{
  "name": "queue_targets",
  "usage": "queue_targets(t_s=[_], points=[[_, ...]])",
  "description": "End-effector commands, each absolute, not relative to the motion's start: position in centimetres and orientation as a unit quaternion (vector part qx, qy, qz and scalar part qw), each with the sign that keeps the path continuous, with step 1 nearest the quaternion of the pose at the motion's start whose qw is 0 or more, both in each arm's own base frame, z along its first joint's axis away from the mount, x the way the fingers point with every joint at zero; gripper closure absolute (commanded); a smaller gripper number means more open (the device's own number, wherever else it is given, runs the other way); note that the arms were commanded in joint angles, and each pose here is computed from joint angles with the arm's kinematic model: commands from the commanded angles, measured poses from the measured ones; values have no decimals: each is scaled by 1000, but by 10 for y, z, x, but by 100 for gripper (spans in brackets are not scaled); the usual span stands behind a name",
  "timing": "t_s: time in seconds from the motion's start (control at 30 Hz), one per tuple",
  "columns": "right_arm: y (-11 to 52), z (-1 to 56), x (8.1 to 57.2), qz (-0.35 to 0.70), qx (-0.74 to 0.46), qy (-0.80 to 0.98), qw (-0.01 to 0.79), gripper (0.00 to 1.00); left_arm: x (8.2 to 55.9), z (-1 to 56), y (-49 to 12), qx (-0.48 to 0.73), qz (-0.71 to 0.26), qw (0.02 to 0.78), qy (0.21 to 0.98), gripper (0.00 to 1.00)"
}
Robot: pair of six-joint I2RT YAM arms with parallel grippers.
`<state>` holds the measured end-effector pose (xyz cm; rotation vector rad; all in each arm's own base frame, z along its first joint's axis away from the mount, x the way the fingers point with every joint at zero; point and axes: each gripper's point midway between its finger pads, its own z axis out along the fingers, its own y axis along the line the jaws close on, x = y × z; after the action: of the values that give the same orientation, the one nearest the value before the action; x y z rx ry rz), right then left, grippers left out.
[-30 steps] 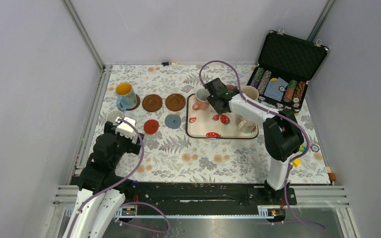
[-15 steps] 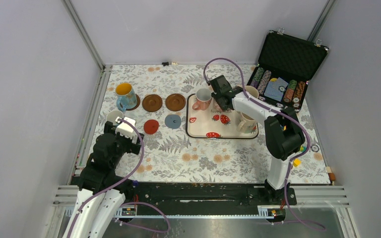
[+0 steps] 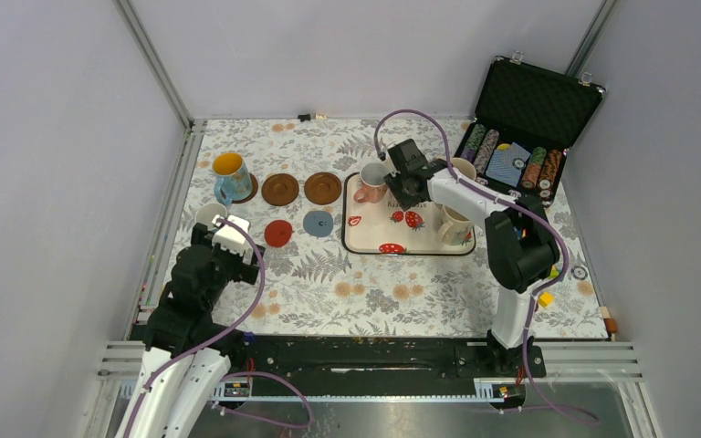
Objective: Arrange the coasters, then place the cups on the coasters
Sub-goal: Pick up the cup from the tray.
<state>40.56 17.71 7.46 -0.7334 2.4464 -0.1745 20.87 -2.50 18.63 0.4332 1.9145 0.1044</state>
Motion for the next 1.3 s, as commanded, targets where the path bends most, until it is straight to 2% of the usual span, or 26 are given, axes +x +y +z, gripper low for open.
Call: queue_targets(t_s=[0.0,0.27,0.8,1.27], points=[[186,74,407,-33,-272,919,283,56,215,200,-27,172,39,582,794,1],[185,72,406,-36,-271,921,279,99,217,200,-24,166,45,581,796,1],[175,76,409,-53,-252,924,283,100,224,189,-17,155,61,560,811,1],[189,165,396,21,-239,896,373,100,222,193,-17,154,59,569,806,1]])
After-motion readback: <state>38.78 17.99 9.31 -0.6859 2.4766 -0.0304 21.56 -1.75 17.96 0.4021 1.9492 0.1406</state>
